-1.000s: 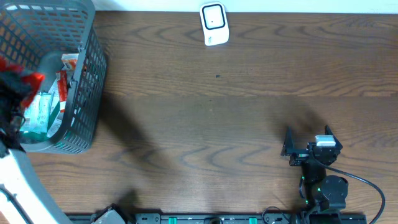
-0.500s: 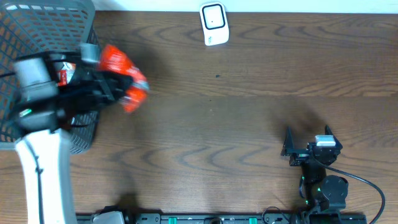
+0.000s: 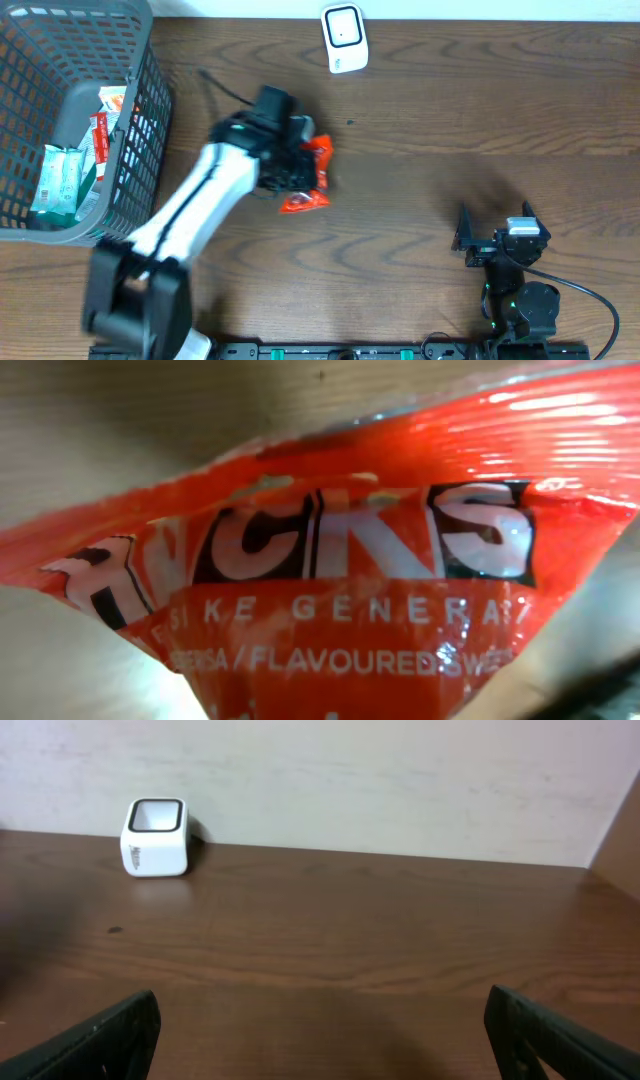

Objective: Scan the item barcode
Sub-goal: 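Lift the red bag out of the basket toward table center, then lower the red bag onto the table and open the left gripper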

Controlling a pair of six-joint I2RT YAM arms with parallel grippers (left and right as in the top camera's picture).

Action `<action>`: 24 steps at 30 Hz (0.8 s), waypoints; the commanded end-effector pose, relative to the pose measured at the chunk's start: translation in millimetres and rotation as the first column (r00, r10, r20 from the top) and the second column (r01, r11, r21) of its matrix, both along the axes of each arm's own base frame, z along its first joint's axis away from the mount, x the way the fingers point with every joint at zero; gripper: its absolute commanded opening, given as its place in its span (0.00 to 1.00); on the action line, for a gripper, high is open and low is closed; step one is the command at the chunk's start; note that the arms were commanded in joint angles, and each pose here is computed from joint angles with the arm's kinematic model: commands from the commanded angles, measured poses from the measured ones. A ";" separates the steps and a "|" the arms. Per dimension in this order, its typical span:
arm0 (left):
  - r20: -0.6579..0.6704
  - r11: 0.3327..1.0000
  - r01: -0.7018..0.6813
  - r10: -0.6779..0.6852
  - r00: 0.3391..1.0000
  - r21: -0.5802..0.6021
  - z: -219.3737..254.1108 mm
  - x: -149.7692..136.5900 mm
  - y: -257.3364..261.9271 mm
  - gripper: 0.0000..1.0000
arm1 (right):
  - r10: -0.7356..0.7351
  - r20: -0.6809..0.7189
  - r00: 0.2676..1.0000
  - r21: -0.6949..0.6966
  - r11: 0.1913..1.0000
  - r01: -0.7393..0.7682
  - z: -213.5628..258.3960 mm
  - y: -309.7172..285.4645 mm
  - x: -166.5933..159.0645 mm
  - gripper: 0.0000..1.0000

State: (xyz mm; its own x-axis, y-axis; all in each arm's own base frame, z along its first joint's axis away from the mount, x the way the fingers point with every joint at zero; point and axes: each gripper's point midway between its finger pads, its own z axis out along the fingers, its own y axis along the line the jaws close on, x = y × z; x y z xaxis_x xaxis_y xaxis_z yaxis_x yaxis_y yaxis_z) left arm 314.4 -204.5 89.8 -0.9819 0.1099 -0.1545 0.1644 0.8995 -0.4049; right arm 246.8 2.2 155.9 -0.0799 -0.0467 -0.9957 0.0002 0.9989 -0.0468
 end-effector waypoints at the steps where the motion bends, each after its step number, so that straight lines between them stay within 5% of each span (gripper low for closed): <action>1: -0.009 0.998 -0.016 0.016 1.000 0.059 -29.0 5.2 -11.1 0.08 | -0.013 -0.001 1.000 0.012 1.000 0.013 -0.7 -2.6 -0.2 0.99; 2: -0.009 0.998 -0.008 0.009 1.000 0.058 -35.0 6.6 -15.9 0.09 | -0.013 -0.001 1.000 0.012 1.000 0.013 -0.7 -2.6 -0.2 0.99; 5: -0.010 0.998 0.008 -0.007 1.000 0.057 -49.2 8.7 -26.2 0.48 | -0.013 -0.001 1.000 0.012 1.000 0.013 -0.7 -2.6 -0.2 0.99; 12: 0.121 1.000 -0.014 0.015 0.992 -0.010 3.3 32.9 -28.0 0.66 | -0.013 -0.001 1.000 0.012 1.000 0.013 -0.7 -2.6 -0.2 0.99; 15: 0.186 0.999 -0.016 0.024 0.982 -0.045 30.6 35.9 -27.8 0.56 | -0.013 -0.001 1.000 0.012 1.000 0.013 -0.7 -2.6 -0.2 0.99; 18: 0.175 0.998 -0.005 0.015 0.984 -0.058 36.7 28.6 -28.8 0.07 | -0.013 -0.001 1.000 0.012 1.000 0.013 -0.7 -2.6 -0.2 0.99; 24: 0.053 0.986 0.086 -0.079 0.995 -0.144 13.1 3.7 -45.7 0.07 | -0.013 -0.001 1.000 0.012 1.000 0.013 -0.7 -2.6 -0.2 0.99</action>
